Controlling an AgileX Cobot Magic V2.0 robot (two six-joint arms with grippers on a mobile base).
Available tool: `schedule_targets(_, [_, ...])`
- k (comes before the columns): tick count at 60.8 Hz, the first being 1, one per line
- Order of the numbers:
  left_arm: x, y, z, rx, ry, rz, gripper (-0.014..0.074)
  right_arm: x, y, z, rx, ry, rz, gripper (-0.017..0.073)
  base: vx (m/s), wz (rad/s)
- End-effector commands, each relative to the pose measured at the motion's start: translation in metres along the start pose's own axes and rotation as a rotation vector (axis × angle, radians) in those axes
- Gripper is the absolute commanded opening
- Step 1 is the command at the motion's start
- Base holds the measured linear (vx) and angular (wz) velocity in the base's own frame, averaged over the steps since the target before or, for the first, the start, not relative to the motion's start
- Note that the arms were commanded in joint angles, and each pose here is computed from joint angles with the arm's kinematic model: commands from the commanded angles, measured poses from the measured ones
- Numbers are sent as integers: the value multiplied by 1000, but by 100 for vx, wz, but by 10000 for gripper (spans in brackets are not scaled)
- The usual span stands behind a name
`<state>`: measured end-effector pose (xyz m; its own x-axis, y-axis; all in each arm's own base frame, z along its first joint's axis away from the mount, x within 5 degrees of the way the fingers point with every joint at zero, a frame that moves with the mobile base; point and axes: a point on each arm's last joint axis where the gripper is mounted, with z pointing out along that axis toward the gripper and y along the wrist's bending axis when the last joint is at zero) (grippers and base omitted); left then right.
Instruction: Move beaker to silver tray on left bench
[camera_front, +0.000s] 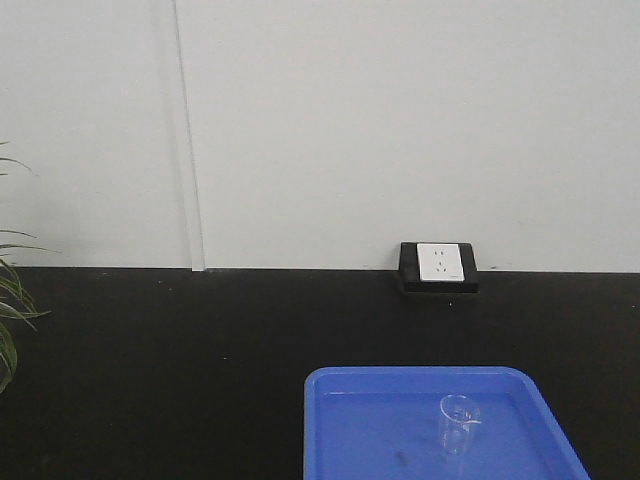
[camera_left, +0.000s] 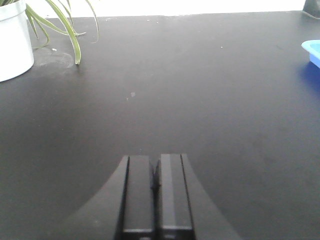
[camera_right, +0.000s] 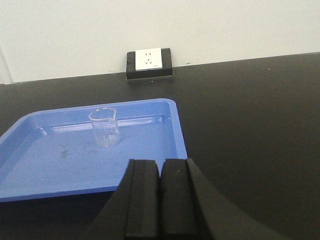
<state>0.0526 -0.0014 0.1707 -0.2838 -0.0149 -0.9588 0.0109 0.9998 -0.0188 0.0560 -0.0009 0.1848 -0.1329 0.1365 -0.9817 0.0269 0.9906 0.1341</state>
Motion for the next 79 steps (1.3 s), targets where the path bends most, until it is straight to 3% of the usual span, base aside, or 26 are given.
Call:
schedule_targets(1, [-1,0,2,4,-65,-7,1,-6,1,-1,-11,-89,-10,-11,0,0])
schedule_targets(59, [-1,0,2,4,-65,-7,1,-6,1,-1,-8,-90,-29,-11,0,0])
schedule_targets(79, [-1,0,2,4,-65,-7,1,-19,3,-3,-36,-228,-24,-11,1,-2])
